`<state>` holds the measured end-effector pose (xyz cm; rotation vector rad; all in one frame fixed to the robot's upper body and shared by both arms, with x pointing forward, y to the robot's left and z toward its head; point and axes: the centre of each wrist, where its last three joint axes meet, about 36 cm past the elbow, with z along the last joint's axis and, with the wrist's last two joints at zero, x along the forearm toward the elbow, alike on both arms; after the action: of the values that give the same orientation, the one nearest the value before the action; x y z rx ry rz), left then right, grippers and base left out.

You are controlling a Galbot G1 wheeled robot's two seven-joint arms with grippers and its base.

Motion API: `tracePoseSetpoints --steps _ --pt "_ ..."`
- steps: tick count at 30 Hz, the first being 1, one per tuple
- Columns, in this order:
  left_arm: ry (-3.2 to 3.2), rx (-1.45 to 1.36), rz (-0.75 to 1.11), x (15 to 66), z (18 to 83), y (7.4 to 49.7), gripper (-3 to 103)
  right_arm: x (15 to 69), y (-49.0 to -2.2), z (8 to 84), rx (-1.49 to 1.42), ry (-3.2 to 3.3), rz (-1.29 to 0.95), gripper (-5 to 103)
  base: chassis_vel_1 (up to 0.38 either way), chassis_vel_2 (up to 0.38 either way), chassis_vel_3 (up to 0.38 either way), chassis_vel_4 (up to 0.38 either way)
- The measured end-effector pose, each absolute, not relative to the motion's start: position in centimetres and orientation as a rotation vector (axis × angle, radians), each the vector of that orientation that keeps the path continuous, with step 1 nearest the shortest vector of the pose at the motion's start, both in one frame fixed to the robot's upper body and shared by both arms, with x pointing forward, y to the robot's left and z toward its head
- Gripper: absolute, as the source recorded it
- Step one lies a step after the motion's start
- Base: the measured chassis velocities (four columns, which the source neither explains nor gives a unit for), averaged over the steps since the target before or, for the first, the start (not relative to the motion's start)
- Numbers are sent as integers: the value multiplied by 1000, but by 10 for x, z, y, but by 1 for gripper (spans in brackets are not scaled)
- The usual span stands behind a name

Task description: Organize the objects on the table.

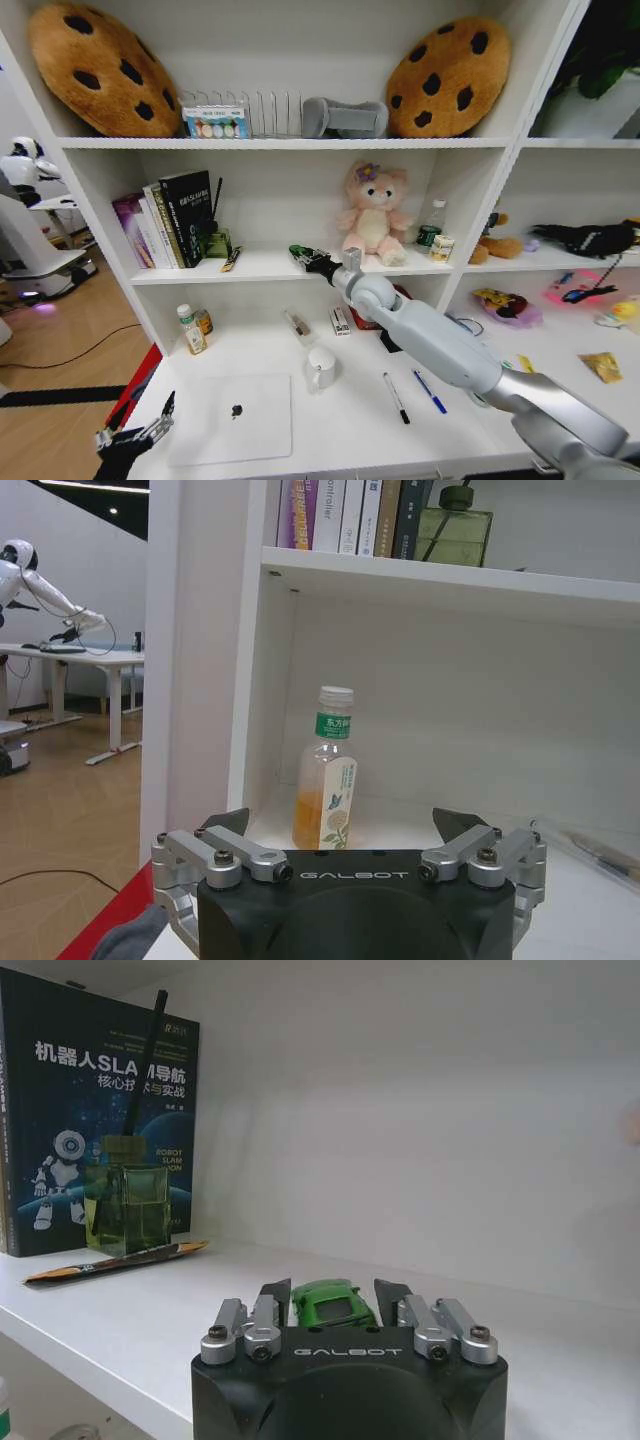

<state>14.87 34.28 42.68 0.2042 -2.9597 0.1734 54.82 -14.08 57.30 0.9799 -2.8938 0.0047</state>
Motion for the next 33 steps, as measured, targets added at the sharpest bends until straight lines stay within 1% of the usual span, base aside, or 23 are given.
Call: tracePoseSetpoints --steps 1,3,4,5,7,8,10,11,13,14,16,17,19,21,23,24,25,27,28,30,31,32,33 --pt "-2960 204 173 149 427 343 100 546 -141 574 984 -2890 1 59 0 0 0 0" --pt "-2960 204 173 149 427 343 100 544 -140 576 986 -2890 -4 59 0 0 0 0" --pt "-2960 204 173 149 427 343 100 540 -140 579 985 -2895 -14 64 0 0 0 0" --pt "-2960 204 173 149 427 343 100 540 -140 579 985 -2895 -14 64 0 0 0 0" --pt "-2960 204 173 149 427 343 100 531 -140 589 994 -2906 -41 76 0 0 0 0" --pt "-2960 204 173 149 427 343 100 531 -140 589 994 -2906 -41 76 0 0 0 0" --pt "-2960 204 173 149 427 343 100 510 -148 606 1015 -2920 -74 87 0 0 0 0" --pt "-2960 204 173 149 427 343 100 510 -148 606 1015 -2920 -74 87 0 0 0 0" --pt "-2960 204 173 149 427 343 100 477 -160 619 1044 -2918 -120 97 0 0 0 0" --pt "-2960 204 173 149 427 343 100 477 -160 619 1044 -2918 -120 97 0 0 0 0" --pt "-2960 204 173 149 427 343 100 440 -177 628 1063 -2928 -143 100 0 0 0 0" --pt "-2960 204 173 149 427 343 100 440 -177 628 1063 -2928 -143 100 0 0 0 0" --pt "-2960 205 173 149 427 343 100 401 -203 634 1029 -2993 -62 100 0 0 0 0" --pt "-2960 205 173 149 427 343 100 396 -207 634 1024 -3004 -41 100 0 0 0 0" --pt "-2960 205 173 149 427 343 100 358 -223 635 992 -3060 67 100 0 0 0 0" --pt "-2960 204 174 149 427 343 100 344 -225 637 982 -3072 70 100 0 0 0 0" --pt "-2960 204 174 149 427 343 100 344 -225 637 982 -3072 70 100 0 0 0 0" --pt "-2960 204 173 149 427 343 100 321 -233 640 920 -3106 62 100 0 0 0 0" --pt "-2960 204 173 149 427 343 100 321 -233 640 920 -3106 62 100 0 0 0 0" --pt "-2960 204 173 149 427 343 100 310 -250 626 764 -3105 50 100 0 0 0 0" --pt "-2960 204 173 149 427 343 100 310 -250 626 764 -3105 50 100 0 0 0 0" --pt "-2960 205 173 149 427 343 100 303 -259 614 673 -3095 40 100 0 0 0 0" --pt "-2960 205 173 149 427 343 100 303 -259 614 673 -3095 40 100 0 0 0 0"
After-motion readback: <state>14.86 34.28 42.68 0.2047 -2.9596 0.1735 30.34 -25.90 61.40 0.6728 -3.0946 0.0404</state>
